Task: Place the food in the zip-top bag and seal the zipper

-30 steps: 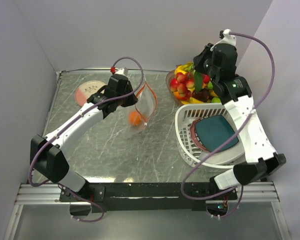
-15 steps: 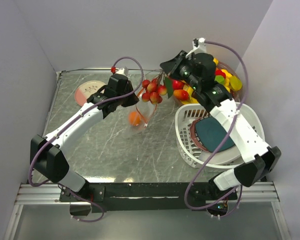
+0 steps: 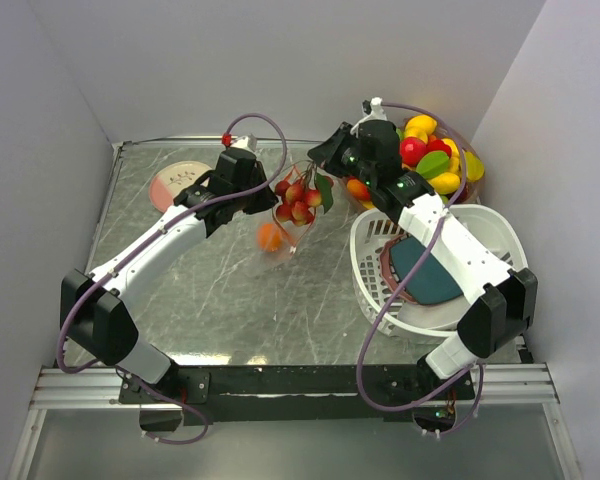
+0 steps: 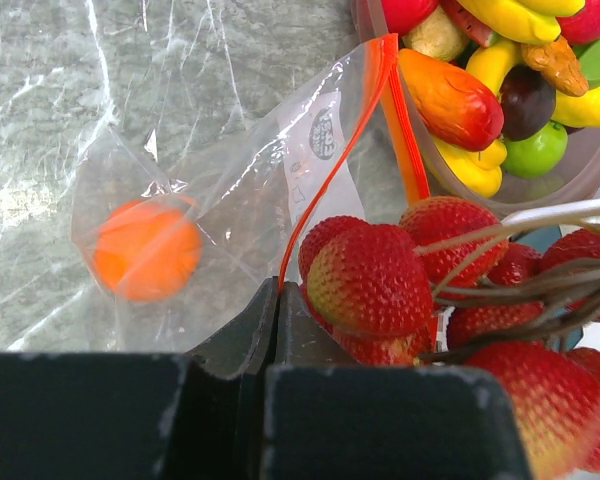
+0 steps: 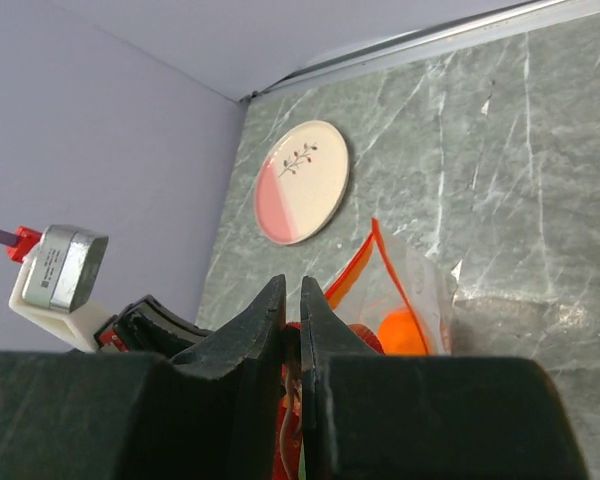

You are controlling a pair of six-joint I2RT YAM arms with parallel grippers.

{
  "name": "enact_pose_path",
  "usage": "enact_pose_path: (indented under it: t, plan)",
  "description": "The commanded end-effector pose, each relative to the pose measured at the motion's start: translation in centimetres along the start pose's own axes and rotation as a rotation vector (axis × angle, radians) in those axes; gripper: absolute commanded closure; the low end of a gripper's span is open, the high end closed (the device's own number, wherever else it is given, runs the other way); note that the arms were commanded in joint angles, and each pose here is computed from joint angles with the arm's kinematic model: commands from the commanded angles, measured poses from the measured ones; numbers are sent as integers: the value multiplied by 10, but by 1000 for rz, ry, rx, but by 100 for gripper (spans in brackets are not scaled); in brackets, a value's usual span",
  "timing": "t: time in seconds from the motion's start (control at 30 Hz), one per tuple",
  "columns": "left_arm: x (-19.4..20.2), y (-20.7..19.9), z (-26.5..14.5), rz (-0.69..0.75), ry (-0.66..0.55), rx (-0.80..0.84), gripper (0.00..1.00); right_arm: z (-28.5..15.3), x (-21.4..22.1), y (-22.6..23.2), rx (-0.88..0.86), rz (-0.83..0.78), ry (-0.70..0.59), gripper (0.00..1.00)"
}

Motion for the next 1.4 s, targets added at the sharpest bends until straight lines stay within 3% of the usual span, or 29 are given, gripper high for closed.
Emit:
enact_pose_path:
  t: [0.0, 0.3, 0.53, 0.83, 1.13, 1.37]
  plan:
    - [-14, -12, -13, -11, -56, 53, 99, -12, -15, 5, 18, -36, -62, 100]
    - [-16, -14, -14, -19, -67, 53, 99, -16, -10, -10, 121, -109, -48, 100]
    - [-16, -13, -12, -25, -68, 48, 99, -11, 1, 5, 152, -214, -1, 100]
    - [-15, -16, -11, -33, -59, 64, 99, 18, 13, 8, 254, -259, 47, 100]
    - [-18, -16, -15, -25, -68, 58, 99, 33, 17, 6, 404, -345, 19, 100]
    - [-18, -19, -11, -30, -65, 68, 99, 29, 21, 5, 405, -352, 12, 100]
Point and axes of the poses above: each gripper's point midway between its finger pads, its own z axis out along the fingers, its own y axis along the line the jaws close on, x = y × z, the point moved 4 cm from there along -z, back along the fingers, and after that the axes turned 7 degrees about -z, right-handed, at the moved point
